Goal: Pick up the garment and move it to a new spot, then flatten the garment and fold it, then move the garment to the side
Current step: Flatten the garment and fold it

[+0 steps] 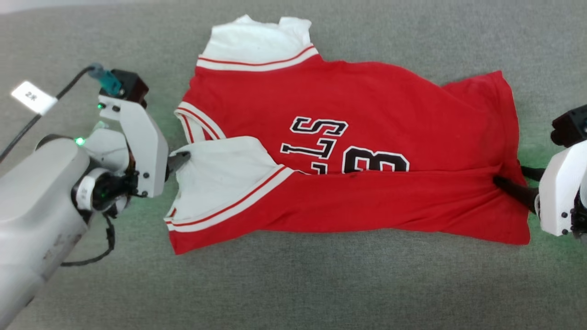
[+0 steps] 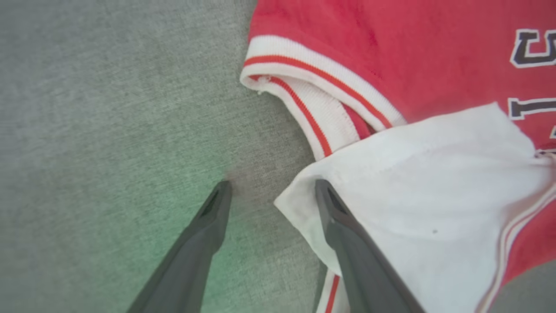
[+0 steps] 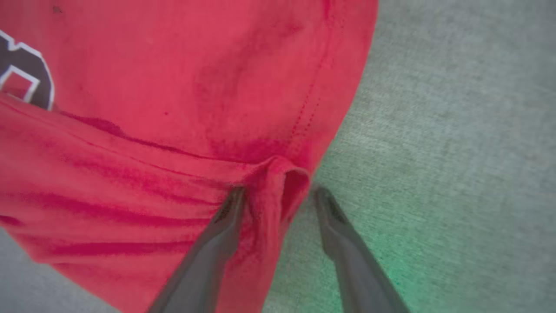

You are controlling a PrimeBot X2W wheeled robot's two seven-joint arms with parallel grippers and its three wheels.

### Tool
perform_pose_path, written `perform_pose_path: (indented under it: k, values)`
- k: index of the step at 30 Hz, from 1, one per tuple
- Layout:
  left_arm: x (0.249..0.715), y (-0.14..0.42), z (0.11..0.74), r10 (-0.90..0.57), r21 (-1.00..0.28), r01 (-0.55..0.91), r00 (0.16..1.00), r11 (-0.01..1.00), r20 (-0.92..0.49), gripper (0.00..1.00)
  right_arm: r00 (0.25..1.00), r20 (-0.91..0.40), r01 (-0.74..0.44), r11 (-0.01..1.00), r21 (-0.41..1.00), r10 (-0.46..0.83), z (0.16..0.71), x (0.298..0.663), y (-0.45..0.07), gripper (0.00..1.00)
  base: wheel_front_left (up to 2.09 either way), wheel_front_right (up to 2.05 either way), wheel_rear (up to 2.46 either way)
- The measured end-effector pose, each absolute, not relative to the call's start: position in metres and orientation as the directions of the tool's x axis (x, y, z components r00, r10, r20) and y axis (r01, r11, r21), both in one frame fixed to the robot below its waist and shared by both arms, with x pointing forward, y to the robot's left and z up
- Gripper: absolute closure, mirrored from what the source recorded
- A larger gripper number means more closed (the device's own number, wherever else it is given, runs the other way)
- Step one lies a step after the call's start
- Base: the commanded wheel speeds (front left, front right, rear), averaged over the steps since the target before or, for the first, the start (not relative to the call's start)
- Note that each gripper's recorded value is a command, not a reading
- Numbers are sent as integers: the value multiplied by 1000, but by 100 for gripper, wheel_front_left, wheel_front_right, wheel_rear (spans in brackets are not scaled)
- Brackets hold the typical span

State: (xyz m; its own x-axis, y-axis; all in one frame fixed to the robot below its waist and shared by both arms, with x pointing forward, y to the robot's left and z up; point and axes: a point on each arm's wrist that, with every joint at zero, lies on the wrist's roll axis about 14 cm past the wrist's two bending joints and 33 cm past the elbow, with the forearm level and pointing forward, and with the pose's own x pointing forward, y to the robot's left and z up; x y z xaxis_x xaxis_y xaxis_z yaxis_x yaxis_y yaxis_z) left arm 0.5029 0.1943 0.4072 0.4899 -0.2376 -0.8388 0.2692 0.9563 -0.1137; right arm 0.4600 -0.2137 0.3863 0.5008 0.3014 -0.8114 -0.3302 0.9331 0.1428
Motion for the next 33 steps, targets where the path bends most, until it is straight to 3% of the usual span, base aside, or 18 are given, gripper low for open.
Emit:
perform_pose_path:
  k: [5,9,20,27,33]
  values:
    - [503,204,436,-233,-97,255,582,962,-779,0,558,-775,-336,935,115,296,403,465,-215,0,0,0,0]
    - [494,204,453,-243,-99,255,630,962,-738,0,668,-680,-337,938,85,302,429,477,-215,0,0,0,0]
    - [424,190,462,-281,-130,280,608,951,-743,0,938,-260,-240,971,-12,228,507,486,-236,0,0,0,0]
    - [398,180,447,-289,-148,280,572,948,-768,0,988,-46,-148,988,-41,146,537,466,-241,0,0,0,0]
    - [395,177,430,-287,-156,277,537,948,-793,0,997,-16,-80,997,-3,80,539,442,-241,0,0,0,0]
